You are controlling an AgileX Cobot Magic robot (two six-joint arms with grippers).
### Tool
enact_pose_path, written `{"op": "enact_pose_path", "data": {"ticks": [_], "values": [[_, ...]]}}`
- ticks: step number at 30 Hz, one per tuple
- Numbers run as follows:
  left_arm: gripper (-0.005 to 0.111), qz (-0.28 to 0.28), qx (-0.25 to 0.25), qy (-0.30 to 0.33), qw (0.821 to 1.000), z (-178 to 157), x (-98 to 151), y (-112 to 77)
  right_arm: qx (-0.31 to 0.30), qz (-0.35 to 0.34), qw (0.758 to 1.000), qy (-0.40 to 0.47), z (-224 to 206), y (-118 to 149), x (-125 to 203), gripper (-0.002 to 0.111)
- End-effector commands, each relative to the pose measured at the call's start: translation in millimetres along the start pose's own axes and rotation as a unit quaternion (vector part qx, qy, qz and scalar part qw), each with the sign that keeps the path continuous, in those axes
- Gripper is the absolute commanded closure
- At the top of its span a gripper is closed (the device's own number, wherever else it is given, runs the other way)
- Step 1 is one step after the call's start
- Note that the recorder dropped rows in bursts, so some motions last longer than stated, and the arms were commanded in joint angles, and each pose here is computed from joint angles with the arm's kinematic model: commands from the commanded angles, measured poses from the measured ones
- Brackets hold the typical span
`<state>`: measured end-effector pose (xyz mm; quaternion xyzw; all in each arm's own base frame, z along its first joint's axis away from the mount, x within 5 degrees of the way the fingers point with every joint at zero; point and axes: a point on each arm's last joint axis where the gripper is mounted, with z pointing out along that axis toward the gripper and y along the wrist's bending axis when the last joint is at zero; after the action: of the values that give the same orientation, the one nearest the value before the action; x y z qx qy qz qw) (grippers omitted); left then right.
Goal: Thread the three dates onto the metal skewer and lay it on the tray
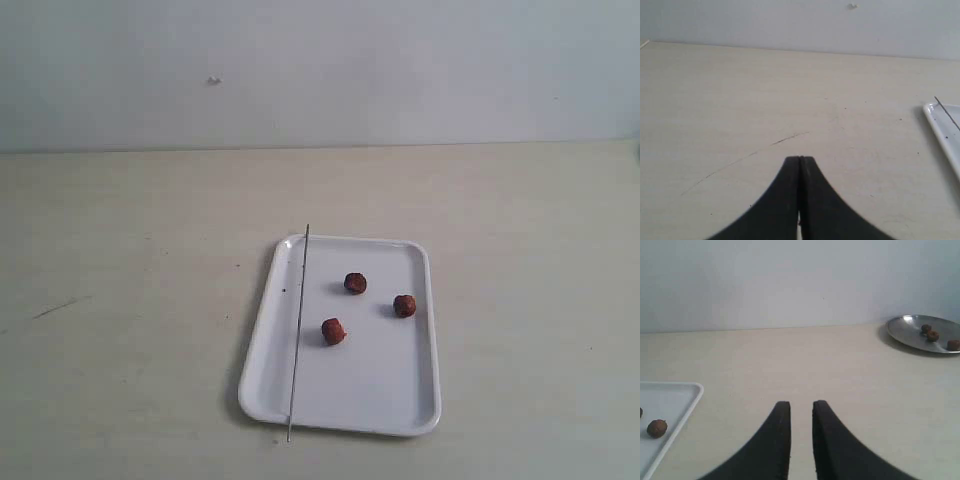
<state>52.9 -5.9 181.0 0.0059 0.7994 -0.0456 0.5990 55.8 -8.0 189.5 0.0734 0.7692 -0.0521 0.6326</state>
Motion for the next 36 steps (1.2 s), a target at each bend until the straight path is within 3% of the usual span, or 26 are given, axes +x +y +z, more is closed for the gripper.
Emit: {"op": "enact_pose_path", "data": {"ticks": [1,10,12,18,21,24,25,31,33,35,36], "values": [[0.107,-0.003,-0.001,-0.006,1.0,0,0,0.1,0.004,-0.001,1.0,-0.003,0,0,1,0.091],[0.107,-0.003,-0.001,-0.006,1.0,0,0,0.1,0.004,-0.001,1.0,-0.003,0,0,1,0.091],[0.107,0.026,-0.004,-0.017,1.0,0,-2,0.7,0.004,-0.001,1.0,-0.003,0,0,1,0.091],[0.107,-0.021,-0.006,-0.177,0.984,-6,-31,1.6,0.004,-0.001,1.0,-0.003,0,0,1,0.091],[0.107,-0.091,0.0,-0.249,0.964,-11,-43,4.0,0.004,-0.001,1.0,-0.003,0,0,1,0.091],[0.107,-0.304,0.046,-0.264,0.914,-13,-45,6.9,0.004,-0.001,1.0,-0.003,0,0,1,0.091],[0.107,-0.35,0.057,-0.268,0.896,-14,-46,7.7,0.004,-0.001,1.0,-0.003,0,0,1,0.091],[0.107,-0.349,0.063,-0.393,0.849,-29,-64,15.1,-0.003,-0.003,1.0,-0.003,0,0,1,0.091],[0.107,-0.341,0.064,-0.453,0.822,-38,-71,18.4,-0.008,-0.004,1.0,-0.003,0,1,1,0.091],[0.107,-0.304,0.068,-0.492,0.813,-46,-79,16.9,-0.012,-0.005,1.0,-0.003,0,1,1,0.091],[0.107,-0.278,0.069,-0.497,0.819,-51,-87,13.9,-0.012,-0.005,1.0,-0.003,0,1,1,0.091]]}}
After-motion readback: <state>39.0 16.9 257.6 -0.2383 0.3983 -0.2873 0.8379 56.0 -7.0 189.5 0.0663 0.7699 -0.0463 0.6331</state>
